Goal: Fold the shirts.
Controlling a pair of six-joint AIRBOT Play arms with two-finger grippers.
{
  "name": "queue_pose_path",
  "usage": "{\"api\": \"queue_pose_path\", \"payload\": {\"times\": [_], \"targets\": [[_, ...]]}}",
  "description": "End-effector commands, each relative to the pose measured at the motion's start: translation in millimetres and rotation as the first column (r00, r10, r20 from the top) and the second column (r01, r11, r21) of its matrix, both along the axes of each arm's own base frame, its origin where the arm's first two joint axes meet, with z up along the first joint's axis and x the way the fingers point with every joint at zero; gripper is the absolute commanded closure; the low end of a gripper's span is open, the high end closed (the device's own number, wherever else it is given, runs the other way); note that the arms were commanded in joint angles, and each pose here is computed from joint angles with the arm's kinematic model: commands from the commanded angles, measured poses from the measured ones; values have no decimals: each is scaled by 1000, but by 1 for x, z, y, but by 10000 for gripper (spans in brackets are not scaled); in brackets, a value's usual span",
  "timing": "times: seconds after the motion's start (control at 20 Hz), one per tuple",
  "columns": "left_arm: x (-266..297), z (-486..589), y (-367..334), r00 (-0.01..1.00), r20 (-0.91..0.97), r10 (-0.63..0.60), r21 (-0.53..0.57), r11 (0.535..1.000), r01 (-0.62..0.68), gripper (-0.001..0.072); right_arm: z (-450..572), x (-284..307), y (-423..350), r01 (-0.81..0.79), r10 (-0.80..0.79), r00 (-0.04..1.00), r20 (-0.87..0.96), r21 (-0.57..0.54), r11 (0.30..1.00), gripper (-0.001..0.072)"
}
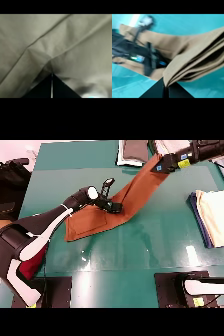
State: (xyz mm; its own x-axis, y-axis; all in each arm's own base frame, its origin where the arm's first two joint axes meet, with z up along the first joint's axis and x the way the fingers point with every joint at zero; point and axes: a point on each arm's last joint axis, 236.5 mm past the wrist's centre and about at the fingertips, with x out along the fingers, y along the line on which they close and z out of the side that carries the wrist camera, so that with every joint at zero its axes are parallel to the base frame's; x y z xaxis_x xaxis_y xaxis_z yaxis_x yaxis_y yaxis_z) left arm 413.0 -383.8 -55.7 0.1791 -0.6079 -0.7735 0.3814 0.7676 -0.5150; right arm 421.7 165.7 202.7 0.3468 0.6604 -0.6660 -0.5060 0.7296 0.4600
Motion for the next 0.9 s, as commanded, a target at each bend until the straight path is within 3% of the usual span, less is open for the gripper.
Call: {"api": "queue_pose_path", "payload": {"times": [0.0, 0.25, 0.35, 0.55, 0.7, 0.75, 0.8, 0.85], "targets": [[-3, -7, 0, 1000, -10, -17, 22, 1000, 17, 683, 25, -12, 34, -52, 51, 997, 50, 19, 998, 693], [6, 15, 32, 999, -44, -16, 41, 999, 18, 683, 29, -26, 73, -123, 120, 990, 69, 34, 992, 693], [28, 55, 69, 999, 30, 31, 46, 998, -33, 683, 30, -35, 96, -167, 164, 983, 80, 41, 985, 693], [60, 174, 191, 939, 292, 180, 92, 972, -215, 682, 26, -68, 185, -329, 321, 944, 76, 159, 931, 693], [50, 263, 289, 822, 489, 294, 113, 912, -393, 682, 5, -96, 277, -439, 431, 897, 95, 285, 852, 691], [42, 286, 311, 781, 536, 321, 106, 892, -440, 682, -8, -104, 308, -467, 454, 883, 114, 294, 834, 631], [33, 307, 329, 742, 573, 348, 89, 874, -478, 682, -19, -108, 332, -486, 467, 874, 137, 290, 824, 403], [26, 322, 341, 714, 596, 367, 73, 861, -503, 682, -27, -110, 351, -498, 474, 867, 153, 280, 821, 317]]}}
